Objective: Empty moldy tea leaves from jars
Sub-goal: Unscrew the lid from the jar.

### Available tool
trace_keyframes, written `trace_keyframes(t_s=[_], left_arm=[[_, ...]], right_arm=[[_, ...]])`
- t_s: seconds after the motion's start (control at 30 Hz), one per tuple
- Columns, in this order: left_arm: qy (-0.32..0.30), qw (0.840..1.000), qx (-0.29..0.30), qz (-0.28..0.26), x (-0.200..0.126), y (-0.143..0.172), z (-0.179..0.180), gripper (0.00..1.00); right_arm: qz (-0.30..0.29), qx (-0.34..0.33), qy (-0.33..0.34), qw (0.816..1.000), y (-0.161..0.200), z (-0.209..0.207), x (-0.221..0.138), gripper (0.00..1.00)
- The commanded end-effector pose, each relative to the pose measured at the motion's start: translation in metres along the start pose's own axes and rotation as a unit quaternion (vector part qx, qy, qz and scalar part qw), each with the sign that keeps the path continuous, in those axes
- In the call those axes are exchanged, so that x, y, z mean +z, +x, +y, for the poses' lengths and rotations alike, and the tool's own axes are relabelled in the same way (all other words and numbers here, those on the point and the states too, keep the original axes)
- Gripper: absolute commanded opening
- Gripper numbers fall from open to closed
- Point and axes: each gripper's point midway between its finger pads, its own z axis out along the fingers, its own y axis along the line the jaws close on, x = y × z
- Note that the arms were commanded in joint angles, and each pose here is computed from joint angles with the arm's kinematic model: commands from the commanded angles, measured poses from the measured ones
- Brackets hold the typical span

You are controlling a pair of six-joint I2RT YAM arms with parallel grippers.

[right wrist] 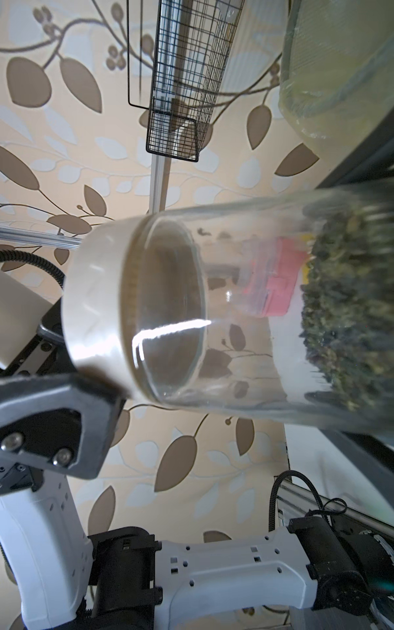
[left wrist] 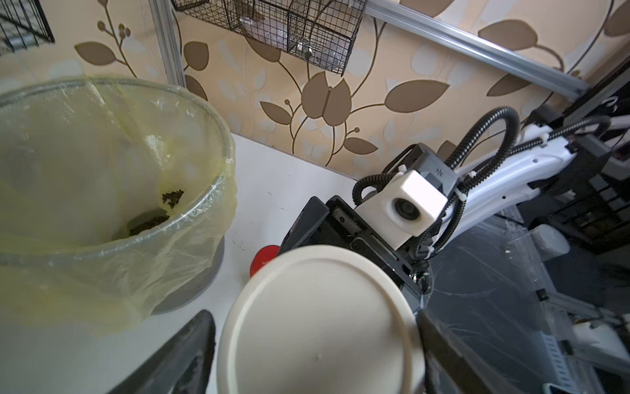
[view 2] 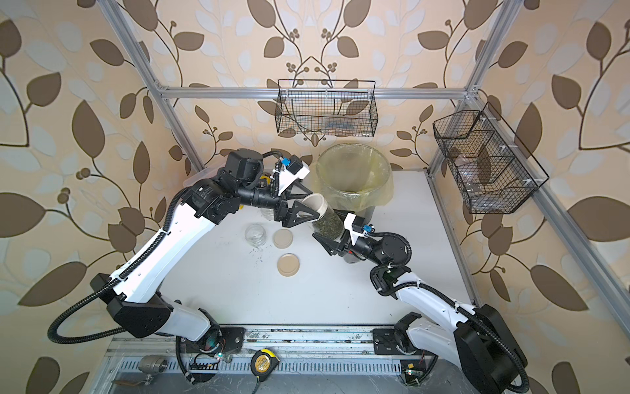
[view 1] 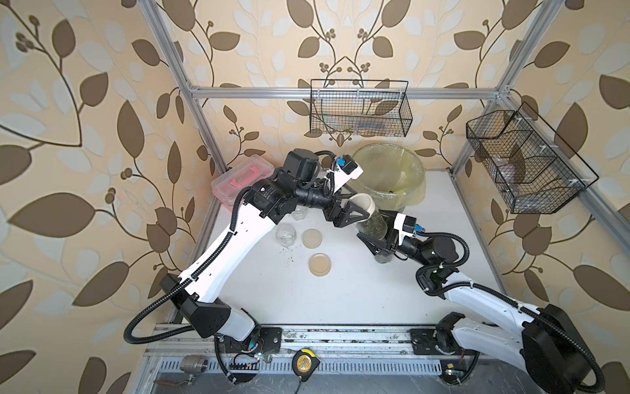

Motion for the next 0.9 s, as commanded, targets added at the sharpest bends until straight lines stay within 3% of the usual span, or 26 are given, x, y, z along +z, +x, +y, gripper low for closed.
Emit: trace_keyframes(t_s=[0.0, 0.07, 0.13, 0.23, 0.3, 0.37, 0.43, 0.53, 0.7, 0.8, 0.87], left_arm=[[0.016, 1.000, 0.001, -0.011, -0.008, -0.010, -0.008, 0.75], [0.017, 1.000, -0.010, -0.010, -0.006, -0.010, -0.007, 0.68], [0.010, 0.999, -0.033, -0.016, -0.005, -0.013, -0.003, 0.67], [-0.031, 0.991, -0.121, -0.043, -0.001, -0.024, 0.017, 0.64], [-0.089, 0.970, -0.218, -0.066, -0.001, -0.027, 0.042, 0.62], [-0.144, 0.938, -0.306, -0.080, -0.004, -0.022, 0.065, 0.58], [-0.156, 0.925, -0.336, -0.081, -0.004, -0.018, 0.070, 0.58], [-0.155, 0.926, -0.334, -0.080, -0.005, -0.020, 0.066, 0.67], [-0.142, 0.946, -0.280, -0.084, -0.009, -0.029, 0.056, 0.96], [-0.144, 0.959, -0.223, -0.101, -0.022, -0.041, 0.047, 0.99], [-0.178, 0.963, -0.161, -0.124, -0.048, -0.052, 0.039, 0.99]], right_arm=[[-0.060, -0.041, -0.012, 0.997, -0.039, 0.006, 0.001, 0.39], [-0.060, -0.042, -0.010, 0.997, -0.039, 0.005, 0.002, 0.39], [-0.056, -0.046, 0.001, 0.997, -0.037, 0.001, 0.003, 0.39], [-0.039, -0.077, 0.041, 0.995, -0.032, -0.012, 0.006, 0.39], [-0.013, -0.128, 0.095, 0.987, -0.027, -0.028, 0.009, 0.39], [0.026, -0.196, 0.151, 0.969, -0.017, -0.043, 0.013, 0.38], [0.038, -0.237, 0.182, 0.954, -0.015, -0.052, 0.015, 0.38], [0.034, -0.247, 0.201, 0.947, -0.015, -0.058, 0.015, 0.38], [0.036, -0.241, 0.163, 0.956, -0.014, -0.047, 0.022, 0.38], [0.035, -0.232, 0.162, 0.959, -0.014, -0.046, 0.021, 0.38], [0.031, -0.222, 0.159, 0.961, -0.016, -0.044, 0.019, 0.38]])
